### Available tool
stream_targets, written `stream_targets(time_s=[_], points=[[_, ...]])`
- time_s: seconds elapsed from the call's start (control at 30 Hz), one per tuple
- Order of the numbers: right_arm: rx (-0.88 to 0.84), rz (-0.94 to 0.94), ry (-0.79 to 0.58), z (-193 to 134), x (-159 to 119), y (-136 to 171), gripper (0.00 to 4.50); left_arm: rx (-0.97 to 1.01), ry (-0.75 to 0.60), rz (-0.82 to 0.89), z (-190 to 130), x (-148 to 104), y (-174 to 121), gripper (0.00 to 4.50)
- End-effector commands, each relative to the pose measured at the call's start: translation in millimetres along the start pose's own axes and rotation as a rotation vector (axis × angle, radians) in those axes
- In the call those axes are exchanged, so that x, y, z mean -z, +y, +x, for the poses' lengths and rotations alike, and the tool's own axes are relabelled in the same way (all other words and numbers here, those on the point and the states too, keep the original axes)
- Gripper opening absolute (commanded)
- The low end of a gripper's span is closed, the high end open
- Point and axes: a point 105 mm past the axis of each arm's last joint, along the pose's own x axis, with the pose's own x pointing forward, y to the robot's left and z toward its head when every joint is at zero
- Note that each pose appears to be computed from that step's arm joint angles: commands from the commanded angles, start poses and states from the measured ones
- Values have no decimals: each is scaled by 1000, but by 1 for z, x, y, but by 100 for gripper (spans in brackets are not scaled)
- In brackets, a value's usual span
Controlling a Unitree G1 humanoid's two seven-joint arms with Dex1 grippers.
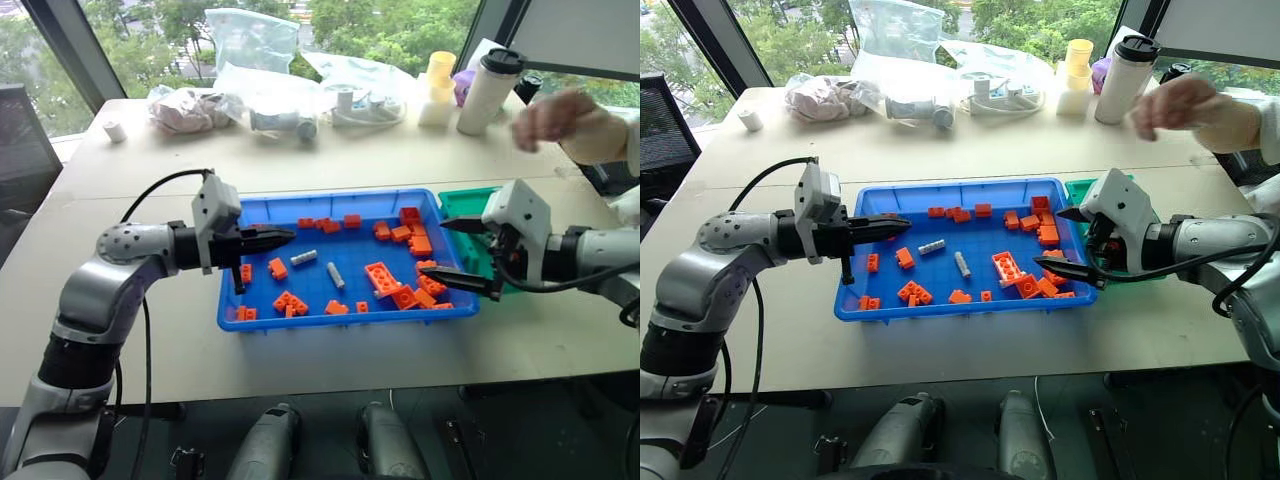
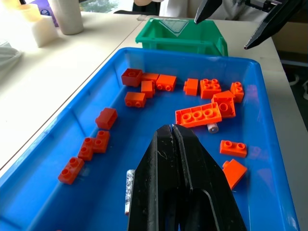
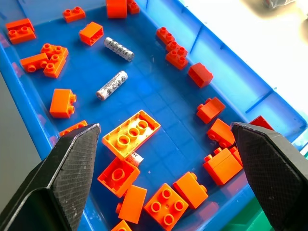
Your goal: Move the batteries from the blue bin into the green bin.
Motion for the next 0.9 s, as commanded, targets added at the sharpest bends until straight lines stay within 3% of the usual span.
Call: stream_targets(time_s=[0.03, 0.63, 0.9], points=[[-9, -61, -18, -2, -11, 2, 448, -8, -24, 33, -5, -11, 2, 0], [-112, -110, -34, 27, -17, 7, 448, -35, 8, 51, -15, -12, 5, 0], [-267, -151, -112, 86, -39, 18, 448, -94, 4, 45, -24, -14, 13, 0]])
